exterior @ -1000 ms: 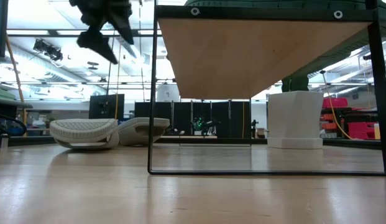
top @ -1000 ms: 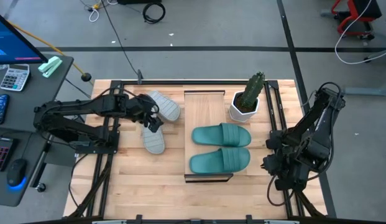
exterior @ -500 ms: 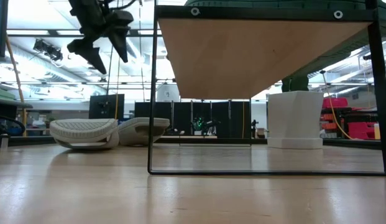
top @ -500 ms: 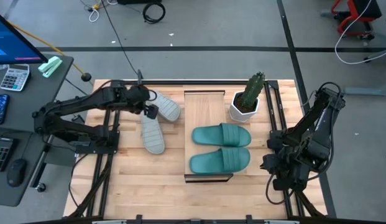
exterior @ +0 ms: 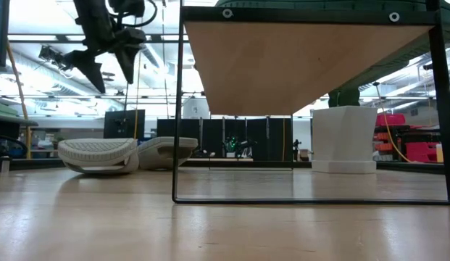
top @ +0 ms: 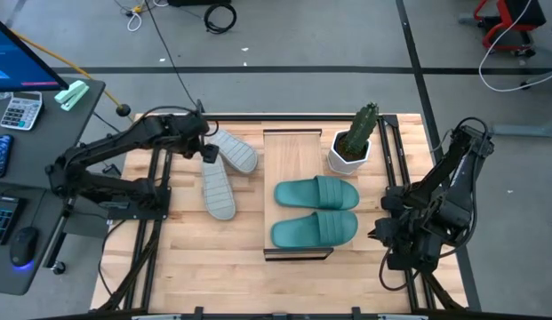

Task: Pick and place slides into the shelf
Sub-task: Put the bottom gray slide on the shelf

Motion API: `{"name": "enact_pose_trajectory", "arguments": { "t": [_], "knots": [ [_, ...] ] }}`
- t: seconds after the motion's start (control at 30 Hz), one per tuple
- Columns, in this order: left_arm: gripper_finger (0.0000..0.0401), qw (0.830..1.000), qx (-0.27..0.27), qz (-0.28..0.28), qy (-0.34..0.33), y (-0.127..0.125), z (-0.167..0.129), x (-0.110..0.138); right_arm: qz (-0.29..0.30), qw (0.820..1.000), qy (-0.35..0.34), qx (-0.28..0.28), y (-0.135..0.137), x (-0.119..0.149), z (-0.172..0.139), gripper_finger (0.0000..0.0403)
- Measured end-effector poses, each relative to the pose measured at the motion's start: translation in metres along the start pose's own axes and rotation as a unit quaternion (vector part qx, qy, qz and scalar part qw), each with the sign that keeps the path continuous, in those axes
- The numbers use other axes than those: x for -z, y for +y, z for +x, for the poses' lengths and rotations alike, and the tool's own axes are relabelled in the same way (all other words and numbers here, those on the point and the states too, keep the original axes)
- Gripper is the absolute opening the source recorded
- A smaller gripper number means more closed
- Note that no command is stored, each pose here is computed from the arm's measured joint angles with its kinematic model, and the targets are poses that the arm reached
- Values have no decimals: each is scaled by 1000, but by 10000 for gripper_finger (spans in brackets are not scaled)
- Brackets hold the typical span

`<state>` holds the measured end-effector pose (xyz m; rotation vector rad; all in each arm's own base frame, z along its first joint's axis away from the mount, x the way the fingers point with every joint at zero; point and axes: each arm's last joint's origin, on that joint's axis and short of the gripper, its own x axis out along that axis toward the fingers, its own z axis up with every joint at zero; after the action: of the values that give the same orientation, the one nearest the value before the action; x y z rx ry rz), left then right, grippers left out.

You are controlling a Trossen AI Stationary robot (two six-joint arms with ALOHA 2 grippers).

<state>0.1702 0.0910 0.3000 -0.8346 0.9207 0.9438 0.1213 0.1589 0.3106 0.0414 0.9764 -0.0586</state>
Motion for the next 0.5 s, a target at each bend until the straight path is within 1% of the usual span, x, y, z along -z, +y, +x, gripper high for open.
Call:
{"name": "enact_pose_trajectory", "arguments": {
  "t": [0.13, 0.2, 0.43, 0.5],
  "knots": [
    [385, 1000, -21, -13, 13, 5, 6, -4, -2, 1000, -1, 1, 0, 0, 0, 30],
    [385, 999, -27, -11, 18, 5, 10, -7, -1, 1000, 0, 2, 0, 0, 1, 30],
    [385, 997, -45, 31, 59, 1, 33, -15, -1, 1000, 1, 4, 5, 0, 5, 30],
    [385, 997, -34, 37, 64, 0, 38, -19, -1, 1000, 1, 3, 8, -1, 7, 30]
  ]
}}
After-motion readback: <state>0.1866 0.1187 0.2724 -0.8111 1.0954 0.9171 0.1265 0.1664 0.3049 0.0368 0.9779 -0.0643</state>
